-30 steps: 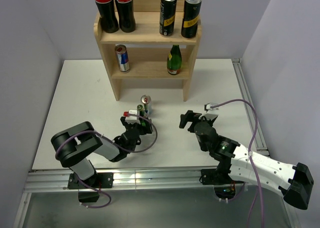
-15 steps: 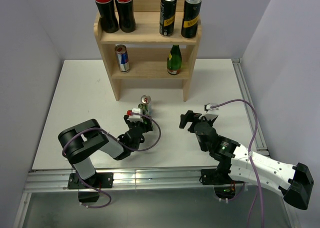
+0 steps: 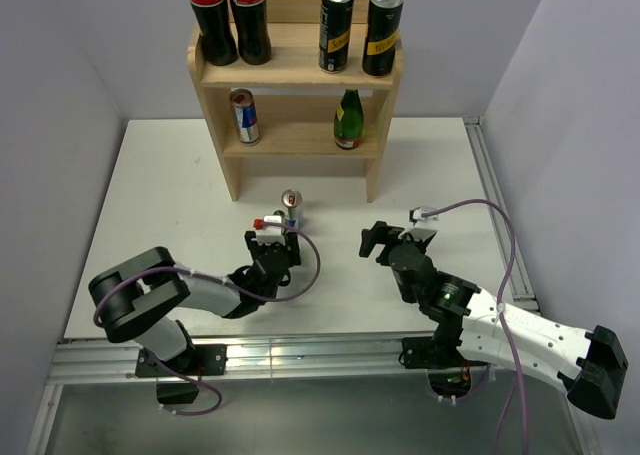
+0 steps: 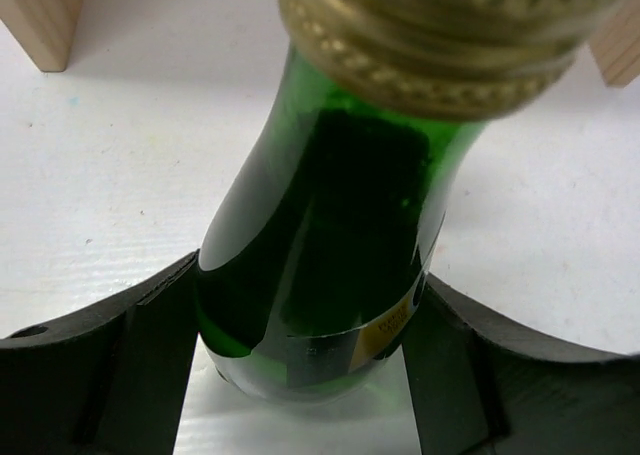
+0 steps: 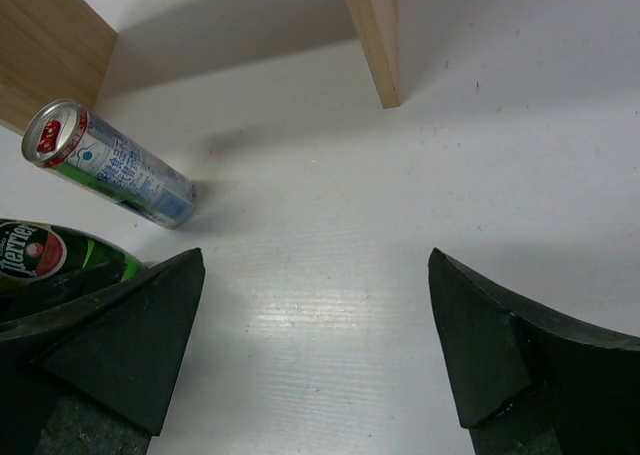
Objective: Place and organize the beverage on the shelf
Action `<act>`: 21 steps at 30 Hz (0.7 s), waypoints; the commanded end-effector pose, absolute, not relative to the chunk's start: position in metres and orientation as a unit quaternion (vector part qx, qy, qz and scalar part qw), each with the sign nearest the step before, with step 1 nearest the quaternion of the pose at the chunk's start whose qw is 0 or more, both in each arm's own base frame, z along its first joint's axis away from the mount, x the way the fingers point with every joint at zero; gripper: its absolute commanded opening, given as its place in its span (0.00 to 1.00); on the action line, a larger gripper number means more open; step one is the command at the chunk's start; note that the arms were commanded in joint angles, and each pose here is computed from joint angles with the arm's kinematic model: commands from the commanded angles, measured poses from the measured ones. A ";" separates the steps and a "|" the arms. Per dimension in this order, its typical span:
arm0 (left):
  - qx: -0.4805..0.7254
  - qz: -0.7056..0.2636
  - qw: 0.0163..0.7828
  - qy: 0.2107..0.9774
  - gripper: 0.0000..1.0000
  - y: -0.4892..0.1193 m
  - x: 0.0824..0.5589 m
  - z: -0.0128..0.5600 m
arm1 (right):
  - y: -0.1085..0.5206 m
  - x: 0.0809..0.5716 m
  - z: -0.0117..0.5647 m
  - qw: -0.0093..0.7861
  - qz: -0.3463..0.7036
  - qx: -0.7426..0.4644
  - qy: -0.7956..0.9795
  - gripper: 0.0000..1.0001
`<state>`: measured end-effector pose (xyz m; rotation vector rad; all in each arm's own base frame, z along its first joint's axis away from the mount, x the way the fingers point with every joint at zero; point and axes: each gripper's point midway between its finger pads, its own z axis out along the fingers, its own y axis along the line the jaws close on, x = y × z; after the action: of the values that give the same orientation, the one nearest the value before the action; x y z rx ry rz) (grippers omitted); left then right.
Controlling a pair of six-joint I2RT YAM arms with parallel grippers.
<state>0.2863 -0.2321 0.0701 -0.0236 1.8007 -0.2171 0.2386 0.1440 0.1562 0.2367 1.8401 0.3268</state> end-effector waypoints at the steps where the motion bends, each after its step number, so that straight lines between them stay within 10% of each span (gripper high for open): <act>1: -0.034 -0.112 0.629 0.768 0.00 -0.245 0.289 0.115 | 0.143 0.240 0.163 0.598 0.149 0.118 0.778 1.00; 21: 0.027 -0.200 0.719 0.665 0.00 -0.288 0.327 0.357 | 0.147 0.242 0.161 0.598 0.153 0.119 0.778 1.00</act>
<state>0.3098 -0.2710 0.2723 0.0785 1.6403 -0.3045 0.2402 0.1462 0.1572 0.2410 1.8332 0.3352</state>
